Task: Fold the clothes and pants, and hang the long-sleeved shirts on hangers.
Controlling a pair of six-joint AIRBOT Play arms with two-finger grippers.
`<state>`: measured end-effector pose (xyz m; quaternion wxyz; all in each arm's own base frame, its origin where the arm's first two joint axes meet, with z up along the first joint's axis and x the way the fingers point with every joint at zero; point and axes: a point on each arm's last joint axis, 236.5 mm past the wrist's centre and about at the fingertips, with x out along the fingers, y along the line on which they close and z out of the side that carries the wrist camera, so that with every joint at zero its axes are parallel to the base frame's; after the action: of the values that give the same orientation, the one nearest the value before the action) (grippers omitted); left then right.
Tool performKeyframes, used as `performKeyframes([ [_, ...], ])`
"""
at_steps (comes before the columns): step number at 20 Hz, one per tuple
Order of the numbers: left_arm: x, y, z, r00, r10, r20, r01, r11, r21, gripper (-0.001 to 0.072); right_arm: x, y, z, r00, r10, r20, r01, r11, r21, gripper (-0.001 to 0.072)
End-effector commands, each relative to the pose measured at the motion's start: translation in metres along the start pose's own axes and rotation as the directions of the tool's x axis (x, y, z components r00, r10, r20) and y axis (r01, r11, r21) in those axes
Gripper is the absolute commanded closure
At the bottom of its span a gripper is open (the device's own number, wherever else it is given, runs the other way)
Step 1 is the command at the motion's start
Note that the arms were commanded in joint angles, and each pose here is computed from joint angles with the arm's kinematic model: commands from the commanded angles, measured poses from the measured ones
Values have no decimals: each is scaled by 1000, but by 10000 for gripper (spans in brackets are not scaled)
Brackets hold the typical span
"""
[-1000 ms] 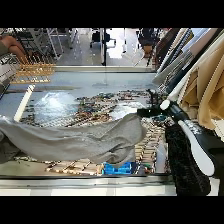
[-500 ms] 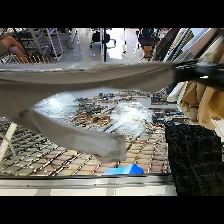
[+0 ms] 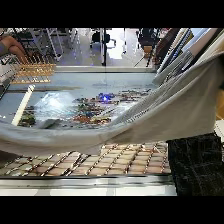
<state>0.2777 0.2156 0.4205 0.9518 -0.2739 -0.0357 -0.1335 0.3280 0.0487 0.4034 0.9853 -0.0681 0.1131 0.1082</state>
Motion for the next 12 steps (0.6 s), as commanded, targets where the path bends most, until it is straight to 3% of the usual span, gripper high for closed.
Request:
performKeyframes([
  [1,1,92,-100,895,212,-394,-226,974,11,692,61,2,-77,971,45,-235,-22,995,97,689],
  [4,36,146,-163,840,106,-532,-167,984,-67,691,139,-4,-158,924,59,-379,15,982,190,690],
  [6,71,197,-200,838,83,-539,-191,970,-148,691,203,-16,-195,924,34,-381,70,964,256,691],
  [11,166,318,-246,847,189,-496,-335,915,-225,691,342,-33,-261,942,12,-337,162,860,483,688],
  [12,175,337,-241,843,238,-483,-371,907,-199,565,359,-29,-269,940,32,-339,156,845,512,657],
])
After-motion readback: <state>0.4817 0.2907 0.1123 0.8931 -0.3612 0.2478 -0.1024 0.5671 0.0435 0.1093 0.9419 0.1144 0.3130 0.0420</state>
